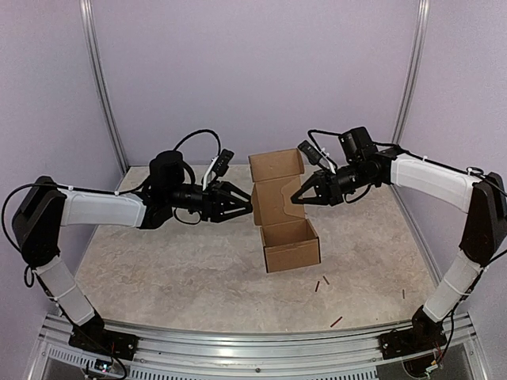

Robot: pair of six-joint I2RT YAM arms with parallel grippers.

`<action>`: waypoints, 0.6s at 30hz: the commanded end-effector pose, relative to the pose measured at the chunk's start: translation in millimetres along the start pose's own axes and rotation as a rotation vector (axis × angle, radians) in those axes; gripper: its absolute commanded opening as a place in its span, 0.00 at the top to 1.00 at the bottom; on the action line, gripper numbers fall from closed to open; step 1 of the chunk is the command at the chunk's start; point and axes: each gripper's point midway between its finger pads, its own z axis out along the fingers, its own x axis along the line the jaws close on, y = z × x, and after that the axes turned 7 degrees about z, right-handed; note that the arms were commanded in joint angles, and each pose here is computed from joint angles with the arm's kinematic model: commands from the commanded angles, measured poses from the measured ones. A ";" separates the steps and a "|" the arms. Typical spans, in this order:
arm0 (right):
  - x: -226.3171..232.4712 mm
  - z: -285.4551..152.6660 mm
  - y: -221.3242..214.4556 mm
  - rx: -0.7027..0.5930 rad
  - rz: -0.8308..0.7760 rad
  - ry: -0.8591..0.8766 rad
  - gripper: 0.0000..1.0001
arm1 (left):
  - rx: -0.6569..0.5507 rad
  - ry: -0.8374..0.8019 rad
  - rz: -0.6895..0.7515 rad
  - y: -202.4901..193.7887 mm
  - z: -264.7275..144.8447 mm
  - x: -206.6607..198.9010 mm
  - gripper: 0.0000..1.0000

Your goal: Fold the paper box

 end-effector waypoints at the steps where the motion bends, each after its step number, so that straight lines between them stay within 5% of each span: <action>1: -8.6 -7.1 0.4 -0.015 0.009 -0.052 1.00 | -0.014 -0.073 0.033 6.2 17.7 -8.7 0.51; 11: 18.4 -6.4 0.7 -0.030 0.014 0.086 1.00 | -0.039 -0.053 0.020 6.7 35.1 7.4 0.56; 18: 4.7 -7.5 -8.1 -0.002 -0.011 -0.008 1.00 | -0.008 0.100 0.070 7.9 12.0 5.5 0.46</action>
